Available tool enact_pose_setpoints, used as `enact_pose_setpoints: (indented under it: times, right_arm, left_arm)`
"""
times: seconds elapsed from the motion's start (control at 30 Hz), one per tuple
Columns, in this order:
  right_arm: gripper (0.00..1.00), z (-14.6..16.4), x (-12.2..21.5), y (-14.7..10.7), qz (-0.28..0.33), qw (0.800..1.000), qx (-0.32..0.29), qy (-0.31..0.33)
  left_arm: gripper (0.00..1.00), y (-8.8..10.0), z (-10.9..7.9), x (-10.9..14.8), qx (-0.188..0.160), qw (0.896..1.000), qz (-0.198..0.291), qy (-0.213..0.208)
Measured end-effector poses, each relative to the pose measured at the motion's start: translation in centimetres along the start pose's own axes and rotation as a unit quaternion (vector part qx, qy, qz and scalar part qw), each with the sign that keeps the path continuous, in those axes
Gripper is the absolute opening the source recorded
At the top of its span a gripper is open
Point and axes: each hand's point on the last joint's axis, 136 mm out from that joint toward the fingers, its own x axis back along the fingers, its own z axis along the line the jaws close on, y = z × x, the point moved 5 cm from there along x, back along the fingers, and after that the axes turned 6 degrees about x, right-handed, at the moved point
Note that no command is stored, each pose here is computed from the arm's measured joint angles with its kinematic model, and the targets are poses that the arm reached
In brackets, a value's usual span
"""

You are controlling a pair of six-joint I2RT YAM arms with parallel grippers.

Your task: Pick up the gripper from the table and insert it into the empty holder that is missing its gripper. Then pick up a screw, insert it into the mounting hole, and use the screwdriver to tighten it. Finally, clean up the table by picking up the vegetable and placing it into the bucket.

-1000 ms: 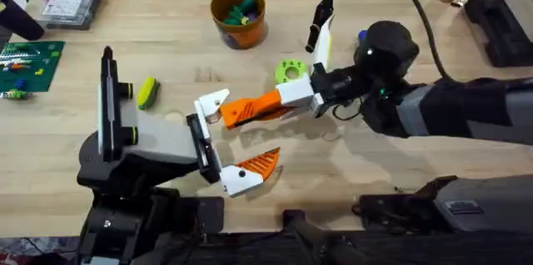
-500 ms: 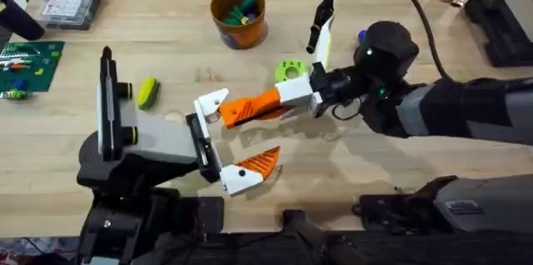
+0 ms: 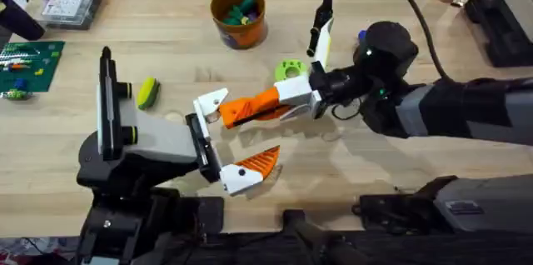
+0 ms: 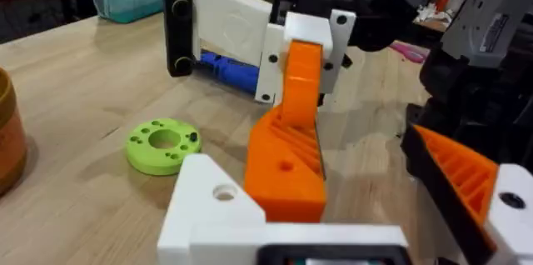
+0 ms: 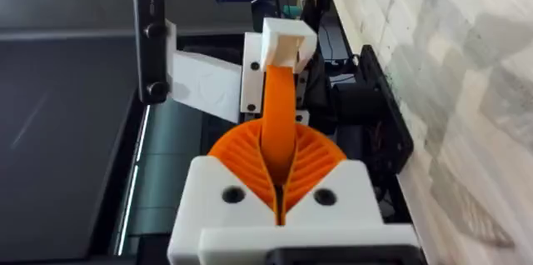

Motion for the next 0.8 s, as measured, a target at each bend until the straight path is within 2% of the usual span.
enact_pose_setpoints:
  times: [0.47,0.8]
  right_arm:
    - [0.015,-0.33,-0.16,0.14,-0.011,1.000,-0.014,-0.005]
    - [0.016,-0.46,-0.09,-0.11,-0.023,1.000,-0.001,-0.004]
  left_arm:
    - [0.990,-0.03,-0.09,0.00,0.000,1.000,0.001,-0.004]
    - [0.990,-0.03,-0.10,0.00,0.002,1.000,0.001,-0.004]
